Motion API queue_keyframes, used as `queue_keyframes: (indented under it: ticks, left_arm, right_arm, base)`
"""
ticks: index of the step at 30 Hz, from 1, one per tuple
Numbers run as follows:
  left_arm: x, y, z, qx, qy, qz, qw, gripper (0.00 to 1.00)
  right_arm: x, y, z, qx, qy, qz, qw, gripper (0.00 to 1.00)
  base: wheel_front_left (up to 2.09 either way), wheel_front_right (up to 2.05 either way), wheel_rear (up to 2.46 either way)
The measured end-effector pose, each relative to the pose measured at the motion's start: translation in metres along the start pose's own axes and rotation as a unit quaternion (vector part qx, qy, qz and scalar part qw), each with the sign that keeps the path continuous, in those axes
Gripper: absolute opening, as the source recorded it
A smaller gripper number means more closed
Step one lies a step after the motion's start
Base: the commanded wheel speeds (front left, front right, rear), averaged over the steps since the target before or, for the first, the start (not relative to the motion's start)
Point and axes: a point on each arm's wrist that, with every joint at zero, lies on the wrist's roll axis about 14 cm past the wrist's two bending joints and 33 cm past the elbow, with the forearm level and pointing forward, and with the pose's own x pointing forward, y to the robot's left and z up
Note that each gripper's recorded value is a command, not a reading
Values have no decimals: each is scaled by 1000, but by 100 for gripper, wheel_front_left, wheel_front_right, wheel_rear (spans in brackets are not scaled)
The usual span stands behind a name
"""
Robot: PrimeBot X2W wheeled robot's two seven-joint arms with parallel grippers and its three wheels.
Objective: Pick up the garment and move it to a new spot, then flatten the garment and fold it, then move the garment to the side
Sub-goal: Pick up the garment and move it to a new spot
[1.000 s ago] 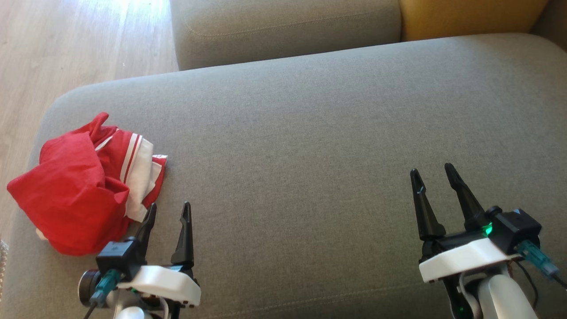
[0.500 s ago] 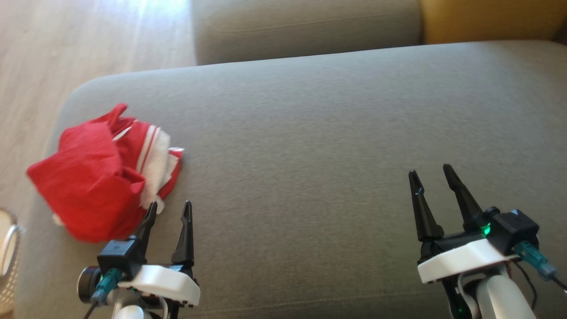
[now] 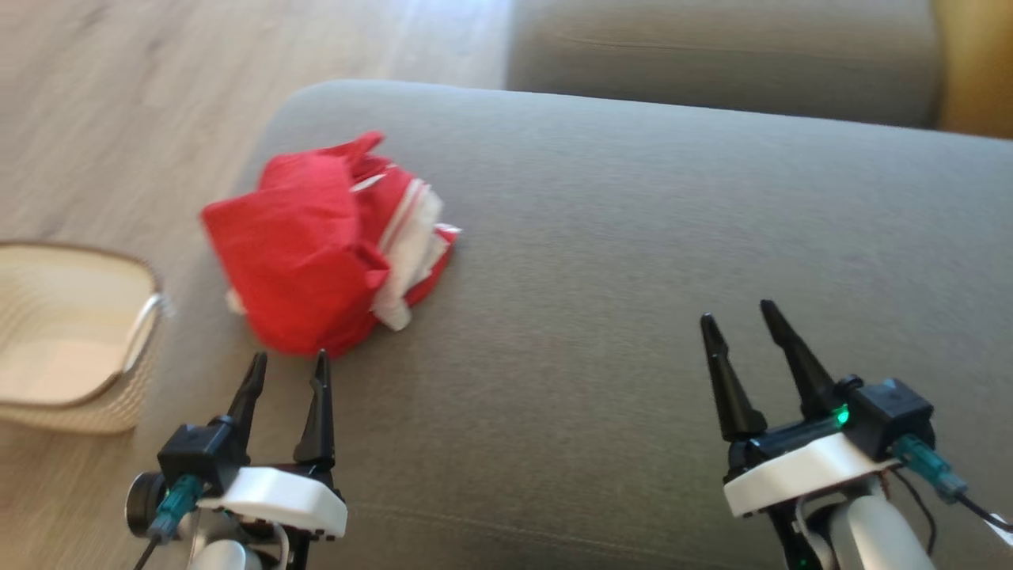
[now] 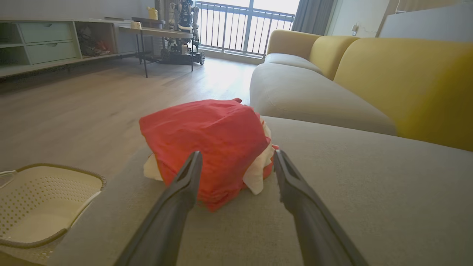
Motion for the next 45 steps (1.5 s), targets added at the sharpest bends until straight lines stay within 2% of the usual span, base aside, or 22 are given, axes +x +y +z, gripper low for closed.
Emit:
queue_keyframes:
  ticks: [5, 11, 26, 34, 38, 42, 45]
  left_arm:
    - [-15, 26, 5, 2, -7, 44, 999, 100]
    - [-24, 39, 11, 2, -17, 66, 998, 100]
    - [-13, 40, 13, 8, -19, 63, 998, 100]
    - [39, 40, 19, 35, -19, 32, 999, 100]
    - [72, 49, 3, 53, 15, 27, 998, 100]
    - [102, 48, -8, 51, 49, 16, 997, 100]
    - [142, 46, -21, 38, 93, 9, 995, 100]
  right_arm:
    - [12, 28, -10, 9, 12, 44, 999, 100]
    - [18, 47, -14, 12, 18, 72, 997, 100]
    - [14, 33, -17, 11, 21, 52, 998, 100]
    - [33, 7, -13, -8, 1, 30, 1000, 100]
    - [39, -13, -19, -6, 2, 8, 1000, 100]
    - [38, -25, -31, -9, 17, -5, 1000, 100]
    - [42, -35, -40, -8, 22, -13, 1000, 100]
  base:
    - [0, 0, 0]
    - [0, 0, 0]
    - [0, 0, 0]
    - [0, 0, 0]
    - [0, 0, 0]
    - [0, 0, 0]
    - [0, 0, 0]
